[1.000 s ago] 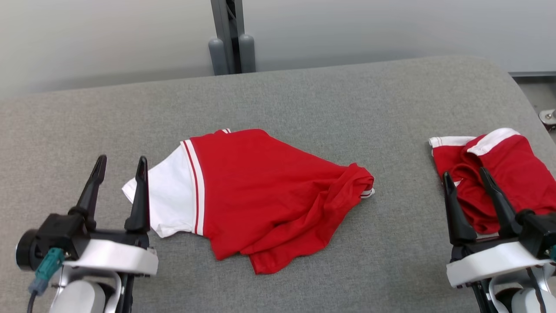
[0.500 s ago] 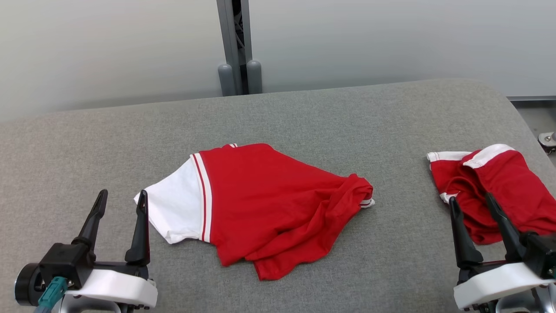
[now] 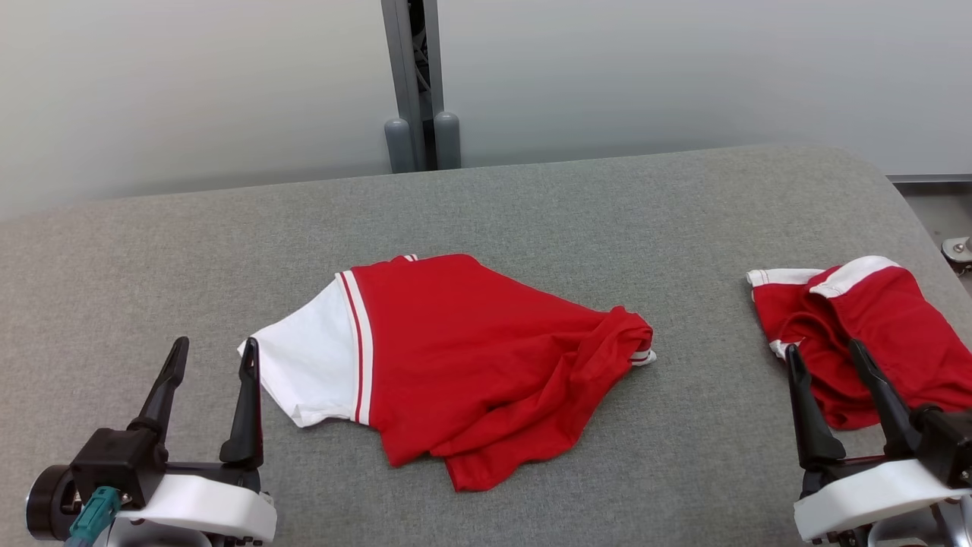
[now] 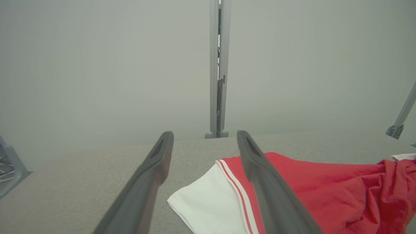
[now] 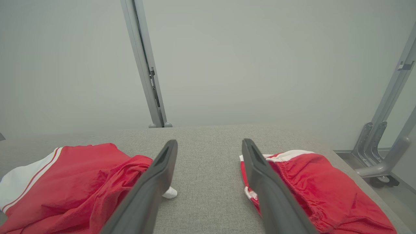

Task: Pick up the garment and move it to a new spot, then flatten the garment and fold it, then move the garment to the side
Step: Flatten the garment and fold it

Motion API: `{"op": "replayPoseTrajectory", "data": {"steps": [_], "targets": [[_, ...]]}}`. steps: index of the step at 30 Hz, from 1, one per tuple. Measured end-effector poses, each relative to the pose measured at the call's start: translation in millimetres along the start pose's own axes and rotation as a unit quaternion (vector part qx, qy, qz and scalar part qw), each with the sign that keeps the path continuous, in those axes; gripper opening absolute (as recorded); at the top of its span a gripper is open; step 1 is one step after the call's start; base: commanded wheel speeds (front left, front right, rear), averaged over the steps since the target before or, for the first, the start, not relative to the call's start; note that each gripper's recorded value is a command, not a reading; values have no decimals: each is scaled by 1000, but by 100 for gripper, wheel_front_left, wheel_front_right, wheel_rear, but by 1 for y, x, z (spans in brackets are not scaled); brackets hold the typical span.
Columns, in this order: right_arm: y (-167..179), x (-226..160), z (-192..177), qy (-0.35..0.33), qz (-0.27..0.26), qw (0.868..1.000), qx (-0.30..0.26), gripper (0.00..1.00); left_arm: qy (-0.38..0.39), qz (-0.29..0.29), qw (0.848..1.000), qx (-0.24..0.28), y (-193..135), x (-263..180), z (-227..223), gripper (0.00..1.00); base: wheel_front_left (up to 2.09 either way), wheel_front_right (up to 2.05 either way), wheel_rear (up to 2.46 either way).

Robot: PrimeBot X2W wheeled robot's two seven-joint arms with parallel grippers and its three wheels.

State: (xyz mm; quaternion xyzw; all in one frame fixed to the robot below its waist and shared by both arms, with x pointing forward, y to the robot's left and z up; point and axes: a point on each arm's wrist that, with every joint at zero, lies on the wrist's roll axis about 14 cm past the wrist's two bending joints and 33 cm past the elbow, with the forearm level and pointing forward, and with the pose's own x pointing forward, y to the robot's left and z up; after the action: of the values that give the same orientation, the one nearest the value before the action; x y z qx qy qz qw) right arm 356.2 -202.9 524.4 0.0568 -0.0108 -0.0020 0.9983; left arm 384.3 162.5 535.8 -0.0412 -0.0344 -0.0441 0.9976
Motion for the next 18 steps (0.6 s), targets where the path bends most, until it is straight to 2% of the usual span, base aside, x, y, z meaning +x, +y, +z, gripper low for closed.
{"op": "replayPoseTrajectory", "data": {"steps": [12, 18], "targets": [[3, 1, 0, 2, 5, 1000, -1, 100, 2, 3, 1000, -3, -1, -1, 0, 100, 0, 0, 0], [31, 9, -6, 16, 47, 999, -10, 100, -3, 6, 1000, -6, 0, -1, 3, 100, 0, 0, 0]]}}
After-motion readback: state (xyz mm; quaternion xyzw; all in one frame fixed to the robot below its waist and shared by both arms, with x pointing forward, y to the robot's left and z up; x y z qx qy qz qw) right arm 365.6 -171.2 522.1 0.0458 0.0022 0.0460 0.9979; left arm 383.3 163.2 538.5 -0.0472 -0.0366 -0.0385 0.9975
